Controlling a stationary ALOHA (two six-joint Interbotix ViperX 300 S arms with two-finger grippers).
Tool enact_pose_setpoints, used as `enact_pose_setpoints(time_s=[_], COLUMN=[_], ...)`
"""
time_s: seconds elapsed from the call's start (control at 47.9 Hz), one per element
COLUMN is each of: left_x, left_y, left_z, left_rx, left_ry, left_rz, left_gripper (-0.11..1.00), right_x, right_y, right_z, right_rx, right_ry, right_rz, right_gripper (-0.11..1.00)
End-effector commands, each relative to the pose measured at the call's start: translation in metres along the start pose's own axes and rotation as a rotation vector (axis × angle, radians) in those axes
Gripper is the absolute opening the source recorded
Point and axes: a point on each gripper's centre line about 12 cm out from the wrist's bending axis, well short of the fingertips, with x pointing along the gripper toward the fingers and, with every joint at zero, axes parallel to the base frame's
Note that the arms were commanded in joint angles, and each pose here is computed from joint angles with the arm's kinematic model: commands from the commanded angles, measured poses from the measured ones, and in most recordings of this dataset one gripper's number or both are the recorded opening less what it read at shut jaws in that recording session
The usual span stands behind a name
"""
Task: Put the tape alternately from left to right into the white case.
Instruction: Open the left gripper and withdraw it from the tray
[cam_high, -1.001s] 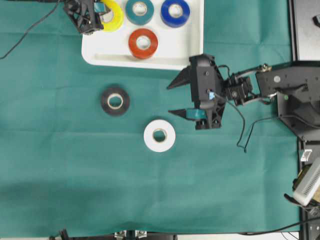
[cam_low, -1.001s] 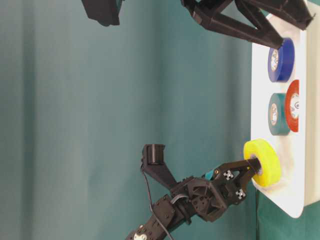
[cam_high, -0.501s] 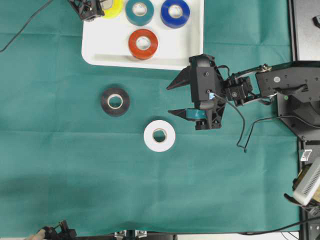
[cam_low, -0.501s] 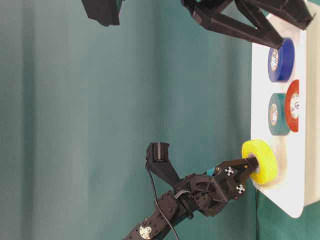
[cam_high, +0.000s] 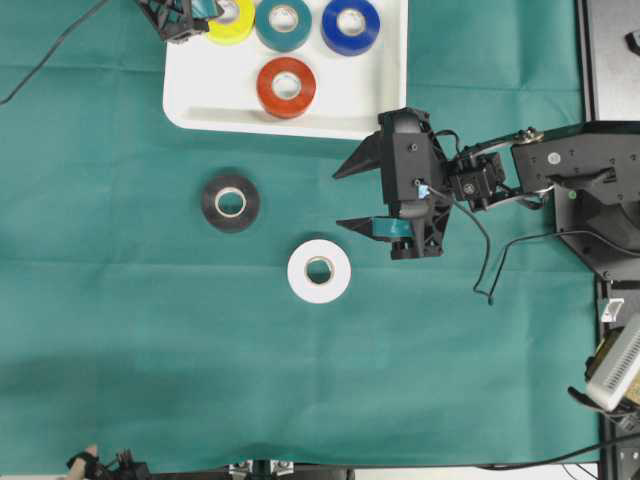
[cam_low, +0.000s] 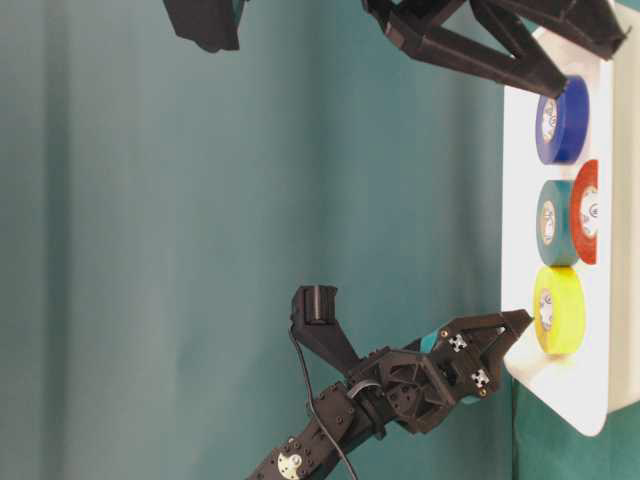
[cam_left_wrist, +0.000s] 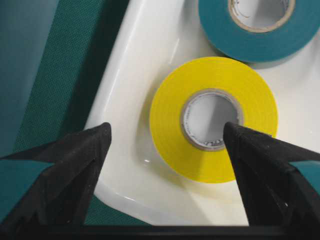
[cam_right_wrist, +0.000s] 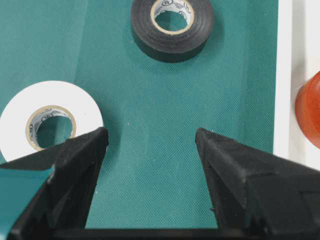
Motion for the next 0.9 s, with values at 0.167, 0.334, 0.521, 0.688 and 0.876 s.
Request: enact_pose_setpoints(time_s=[0.167,0.334,0.521,0.688,0.876], left_x=[-0.024,-0.035,-0.057,-0.077,-0.095], left_y=[-0.003,-0.018,-0.048,-0.071,-0.095], left_z=[0.024,0.025,0.024,0.015,0.0], left_rx=[0.02,0.046,0.093,0.129,0.17], left_ry=[-0.082,-0.094,-0.123,-0.141,-0.155], left_rz=[0.011,-0.011,-0.055,-0.092,-0.135], left_gripper=[0.75,0.75,0.75,0.75,0.75], right_x=[-0.012,-0.011,-0.011,-0.012,-0.011], right_y=[0.003,0.003,0.003,0.003,0.003], right_z=[0.015,0.014,0.014,0.014,0.014], right_rx=[-0.002,-0.002,-0.002,-0.002,-0.002], right_ry=[-0.063,-0.061,-0.059,-0.061,-0.059], right_rz=[0.012,0.012,0.012,0.012,0.012], right_gripper=[0.78,0.78,0.77,0.78,0.78])
